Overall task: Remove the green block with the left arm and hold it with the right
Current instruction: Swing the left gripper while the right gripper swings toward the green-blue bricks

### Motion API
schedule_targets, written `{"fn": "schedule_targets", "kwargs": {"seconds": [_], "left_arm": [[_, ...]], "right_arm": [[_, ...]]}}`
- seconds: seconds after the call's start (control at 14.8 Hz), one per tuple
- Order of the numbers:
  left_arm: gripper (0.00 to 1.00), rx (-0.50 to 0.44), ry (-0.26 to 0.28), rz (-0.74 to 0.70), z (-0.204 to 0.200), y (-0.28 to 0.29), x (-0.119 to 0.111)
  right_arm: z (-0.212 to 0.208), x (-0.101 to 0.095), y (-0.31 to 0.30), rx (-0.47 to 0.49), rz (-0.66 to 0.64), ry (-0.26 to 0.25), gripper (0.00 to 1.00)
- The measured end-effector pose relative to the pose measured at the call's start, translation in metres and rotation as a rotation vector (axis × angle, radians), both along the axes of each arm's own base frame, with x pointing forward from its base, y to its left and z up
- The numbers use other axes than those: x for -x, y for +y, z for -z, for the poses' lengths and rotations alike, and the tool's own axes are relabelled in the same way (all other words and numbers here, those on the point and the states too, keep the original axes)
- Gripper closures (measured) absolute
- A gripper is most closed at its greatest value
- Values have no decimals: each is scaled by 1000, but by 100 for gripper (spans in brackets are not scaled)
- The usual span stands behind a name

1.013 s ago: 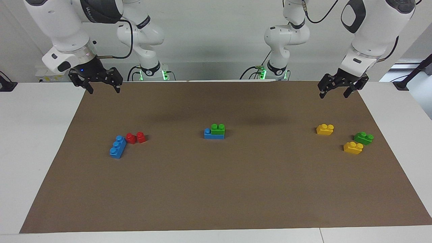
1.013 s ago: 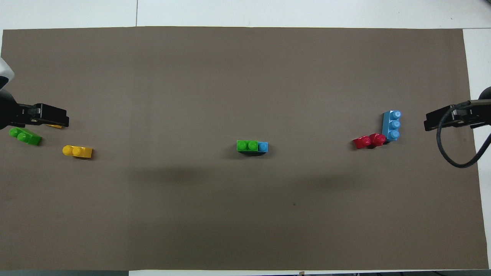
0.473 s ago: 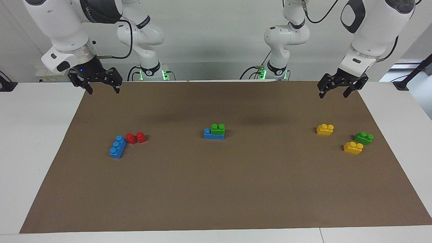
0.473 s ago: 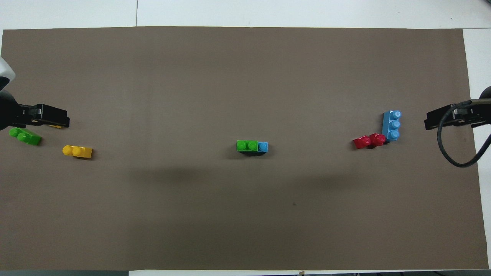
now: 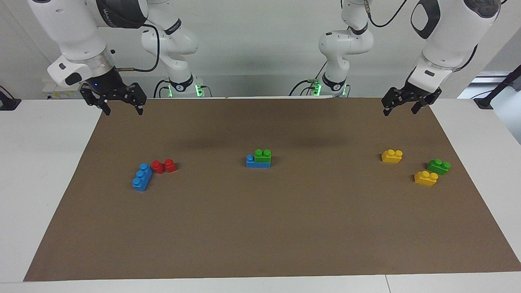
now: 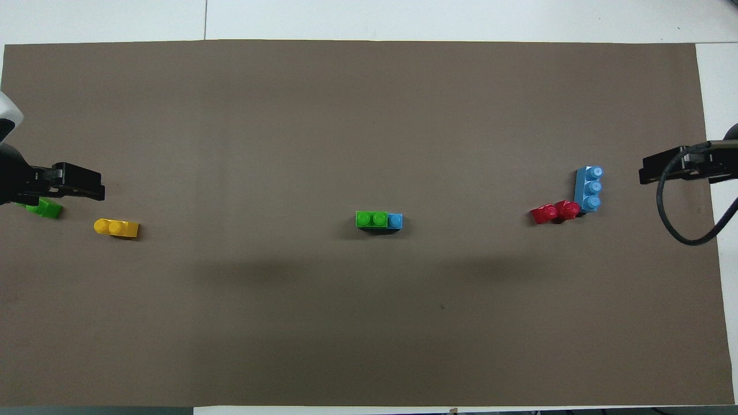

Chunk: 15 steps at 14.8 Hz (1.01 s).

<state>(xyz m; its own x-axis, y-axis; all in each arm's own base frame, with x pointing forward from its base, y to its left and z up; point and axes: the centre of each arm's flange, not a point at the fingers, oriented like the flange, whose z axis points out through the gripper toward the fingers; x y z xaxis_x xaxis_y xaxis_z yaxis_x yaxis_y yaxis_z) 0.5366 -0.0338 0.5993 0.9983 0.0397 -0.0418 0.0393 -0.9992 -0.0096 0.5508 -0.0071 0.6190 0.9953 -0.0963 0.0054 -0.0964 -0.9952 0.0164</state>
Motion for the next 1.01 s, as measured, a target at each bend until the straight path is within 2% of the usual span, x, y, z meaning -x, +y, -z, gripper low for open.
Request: {"fn": "schedule_targets", "kwargs": {"seconds": [0.14, 0.34, 0.68, 1.01], "left_arm": [[0, -5, 4, -105, 2, -14, 2], [0, -9, 9, -352, 5, -56, 9], [0, 0, 6, -664, 12, -124, 29], [0, 36, -6, -868, 13, -163, 42]], "right_arm": [[1, -1, 2, -1, 154, -6, 0], [9, -1, 15, -18, 393, 5, 0], [28, 1, 40, -122, 769, 92, 0], [42, -1, 81, -181, 1100, 144, 0]]}}
